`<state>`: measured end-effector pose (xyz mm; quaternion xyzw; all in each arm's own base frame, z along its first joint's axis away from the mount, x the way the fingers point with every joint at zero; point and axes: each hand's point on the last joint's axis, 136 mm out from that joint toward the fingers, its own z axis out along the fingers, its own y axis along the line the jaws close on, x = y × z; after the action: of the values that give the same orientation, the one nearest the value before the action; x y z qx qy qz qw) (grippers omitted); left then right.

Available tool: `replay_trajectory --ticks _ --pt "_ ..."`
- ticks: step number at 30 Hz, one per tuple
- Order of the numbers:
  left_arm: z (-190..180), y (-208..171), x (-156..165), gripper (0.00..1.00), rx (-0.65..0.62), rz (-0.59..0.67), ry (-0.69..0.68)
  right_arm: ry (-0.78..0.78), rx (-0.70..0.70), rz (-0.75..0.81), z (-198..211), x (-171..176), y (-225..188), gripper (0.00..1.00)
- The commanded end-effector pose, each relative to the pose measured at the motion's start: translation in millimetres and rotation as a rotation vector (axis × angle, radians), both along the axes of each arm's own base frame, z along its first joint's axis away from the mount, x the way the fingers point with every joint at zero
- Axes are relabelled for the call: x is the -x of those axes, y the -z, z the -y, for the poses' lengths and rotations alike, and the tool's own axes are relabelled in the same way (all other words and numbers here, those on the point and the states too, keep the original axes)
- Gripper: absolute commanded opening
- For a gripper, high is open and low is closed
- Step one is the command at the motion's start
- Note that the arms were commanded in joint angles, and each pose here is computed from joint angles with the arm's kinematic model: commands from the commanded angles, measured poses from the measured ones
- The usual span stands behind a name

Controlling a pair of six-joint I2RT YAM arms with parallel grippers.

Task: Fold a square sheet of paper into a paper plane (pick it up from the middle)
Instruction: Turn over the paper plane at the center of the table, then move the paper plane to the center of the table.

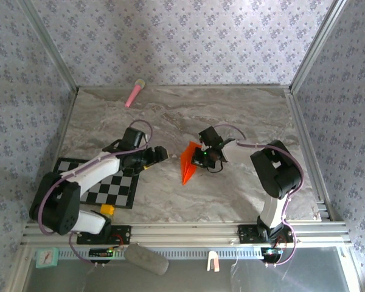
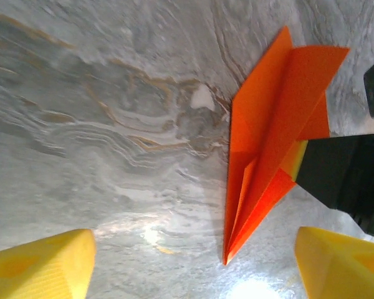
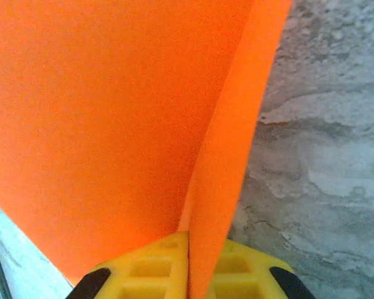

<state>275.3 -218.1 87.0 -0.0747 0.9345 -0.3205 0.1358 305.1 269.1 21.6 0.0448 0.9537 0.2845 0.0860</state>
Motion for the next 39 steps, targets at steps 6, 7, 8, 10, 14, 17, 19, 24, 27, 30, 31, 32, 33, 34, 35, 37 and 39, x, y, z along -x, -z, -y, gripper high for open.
replay_trajectory --ticks 6,7,8,10,14,17,19,24,27,30,31,32,33,34,35,37,39 --pt "62 14 6 0.58 0.088 -0.045 0.111 -0.147 -0.097 0.029 -12 10 1 0.07" --pt "68 15 6 0.55 0.093 -0.049 0.12 -0.147 -0.095 0.027 -11 9 2 0.07" --pt "74 16 7 0.53 0.098 -0.05 0.128 -0.147 -0.093 0.024 -10 10 4 0.07" --pt "81 19 7 0.51 0.099 -0.055 0.136 -0.146 -0.091 0.02 -10 10 5 0.07" --pt "87 26 6 0.49 0.082 -0.07 0.138 -0.142 -0.086 0.012 -8 11 8 0.06" --pt "87 30 6 0.49 0.068 -0.081 0.138 -0.139 -0.088 0.013 -7 10 7 0.06" --pt "89 31 6 0.49 0.07 -0.082 0.146 -0.138 -0.088 0.013 -6 10 7 0.07" --pt "97 32 10 0.53 0.072 -0.085 0.18 -0.14 -0.095 0.017 -7 8 5 0.07" --pt "101 31 10 0.55 0.088 -0.079 0.195 -0.139 -0.097 0.017 -8 8 5 0.07" --pt "105 28 10 0.54 0.103 -0.069 0.215 -0.14 -0.099 0.016 -8 7 4 0.07" --pt "106 28 12 0.53 0.102 -0.067 0.224 -0.139 -0.098 0.016 -8 7 4 0.07" --pt "106 29 13 0.52 0.099 -0.066 0.229 -0.139 -0.098 0.016 -8 7 4 0.07" --pt "106 29 13 0.5 0.095 -0.064 0.234 -0.138 -0.099 0.016 -8 7 4 0.07" --pt "106 30 15 0.48 0.09 -0.064 0.243 -0.14 -0.1 0.019 -9 6 3 0.07" --pt "106 31 15 0.47 0.084 -0.064 0.248 -0.14 -0.102 0.018 -9 6 3 0.07" --pt "106 33 17 0.43 0.064 -0.061 0.266 -0.14 -0.105 0.02 -9 5 2 0.07" --pt "107 34 19 0.4 0.048 -0.053 0.288 -0.14 -0.105 0.019 -9 5 2 0.07"
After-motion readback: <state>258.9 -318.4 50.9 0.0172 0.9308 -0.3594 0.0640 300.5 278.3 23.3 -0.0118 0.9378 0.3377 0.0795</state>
